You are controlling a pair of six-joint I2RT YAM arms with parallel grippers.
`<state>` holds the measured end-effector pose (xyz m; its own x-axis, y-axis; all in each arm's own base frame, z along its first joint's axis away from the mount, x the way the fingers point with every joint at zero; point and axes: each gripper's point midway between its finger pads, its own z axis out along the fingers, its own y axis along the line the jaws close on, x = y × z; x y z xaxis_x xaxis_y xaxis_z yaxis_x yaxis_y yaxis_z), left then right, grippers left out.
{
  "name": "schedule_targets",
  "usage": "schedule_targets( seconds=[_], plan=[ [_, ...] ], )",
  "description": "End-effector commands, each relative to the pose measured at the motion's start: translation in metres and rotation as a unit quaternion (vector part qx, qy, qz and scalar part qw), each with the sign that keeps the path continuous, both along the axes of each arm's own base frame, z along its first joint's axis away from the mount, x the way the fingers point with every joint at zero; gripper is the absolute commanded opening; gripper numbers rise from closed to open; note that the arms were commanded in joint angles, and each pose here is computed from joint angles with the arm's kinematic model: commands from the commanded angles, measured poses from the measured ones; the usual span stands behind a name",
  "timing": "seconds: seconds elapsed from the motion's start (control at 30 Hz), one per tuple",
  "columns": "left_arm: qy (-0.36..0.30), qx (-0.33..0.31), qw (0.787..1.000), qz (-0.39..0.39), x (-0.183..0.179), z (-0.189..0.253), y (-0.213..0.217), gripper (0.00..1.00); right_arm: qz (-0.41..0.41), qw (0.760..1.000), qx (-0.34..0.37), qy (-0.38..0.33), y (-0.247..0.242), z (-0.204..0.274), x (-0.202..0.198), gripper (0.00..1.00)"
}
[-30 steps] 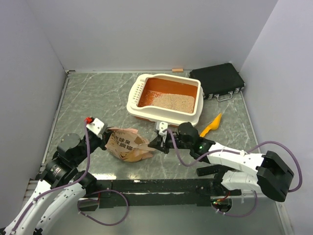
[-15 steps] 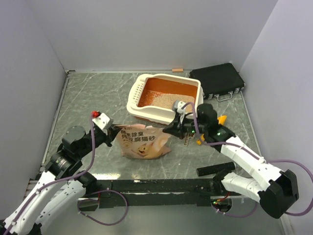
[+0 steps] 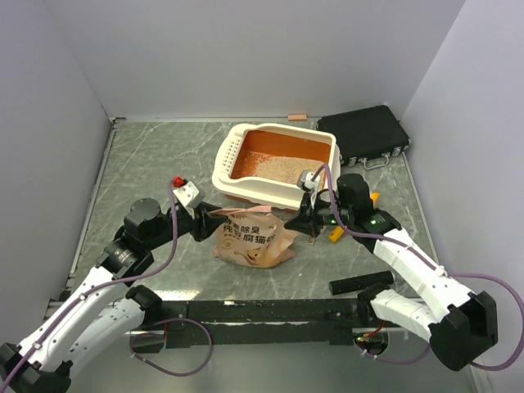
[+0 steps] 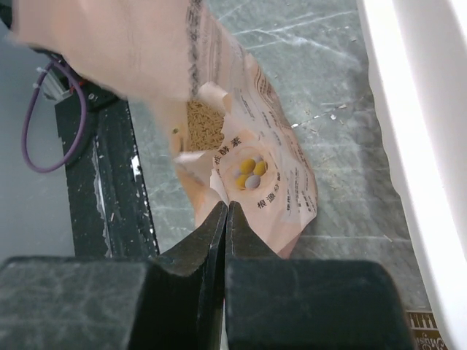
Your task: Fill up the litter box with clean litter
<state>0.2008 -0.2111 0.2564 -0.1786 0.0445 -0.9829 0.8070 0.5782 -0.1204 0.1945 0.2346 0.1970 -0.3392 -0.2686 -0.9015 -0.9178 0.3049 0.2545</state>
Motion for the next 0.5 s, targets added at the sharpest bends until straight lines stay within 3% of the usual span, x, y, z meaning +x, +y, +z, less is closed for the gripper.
schedule_targets(
  seconds=[0.0,0.2,0.47],
  plan=[
    [-0.02,0.008,0.999,0.029,0.007,-0.001,0.01,0.41,-0.015,0.999,0.028,-0.032,0.001,0.018,0.003,0.0],
    [-0.044,-0.005,0.999,0.029,-0.003,-0.012,0.017,0.61,-0.011,0.999,0.034,-0.031,0.003,0.016,-0.004,0.0],
    [-0.051,-0.007,0.999,-0.015,-0.003,-0.013,0.002,0.63,0.0,0.998,0.049,-0.034,0.009,0.014,-0.012,0.0]
  ],
)
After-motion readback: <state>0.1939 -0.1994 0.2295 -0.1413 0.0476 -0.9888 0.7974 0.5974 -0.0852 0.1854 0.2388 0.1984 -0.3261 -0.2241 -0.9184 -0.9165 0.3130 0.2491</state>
